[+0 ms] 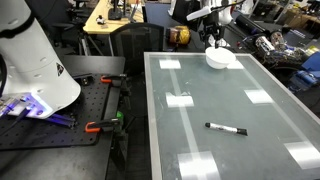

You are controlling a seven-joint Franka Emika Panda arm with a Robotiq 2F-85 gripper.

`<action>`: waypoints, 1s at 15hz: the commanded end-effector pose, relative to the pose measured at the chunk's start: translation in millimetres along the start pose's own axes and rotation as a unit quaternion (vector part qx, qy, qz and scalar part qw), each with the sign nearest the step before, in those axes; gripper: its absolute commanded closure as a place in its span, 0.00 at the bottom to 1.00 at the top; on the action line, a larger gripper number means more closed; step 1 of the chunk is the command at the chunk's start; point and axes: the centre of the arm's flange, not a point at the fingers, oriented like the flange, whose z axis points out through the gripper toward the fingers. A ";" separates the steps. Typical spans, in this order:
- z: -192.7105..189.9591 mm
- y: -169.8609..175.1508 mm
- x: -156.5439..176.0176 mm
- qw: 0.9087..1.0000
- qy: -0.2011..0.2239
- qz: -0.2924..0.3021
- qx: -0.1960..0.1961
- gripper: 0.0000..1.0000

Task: Slide the bowl to the left

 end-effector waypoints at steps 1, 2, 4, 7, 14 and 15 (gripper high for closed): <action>-15.3 4.1 1.2 1.000 -0.011 -0.013 -0.001 0.07; -17.6 4.3 0.2 1.000 -0.010 -0.014 0.000 0.00; -24.7 7.1 -4.5 1.000 -0.008 -0.012 0.000 0.00; -38.3 20.8 -13.1 1.000 -0.003 0.004 0.000 0.00; -69.5 85.6 -49.7 0.997 0.014 0.066 0.026 0.00; -72.0 96.6 -57.7 0.996 0.014 0.078 0.031 0.00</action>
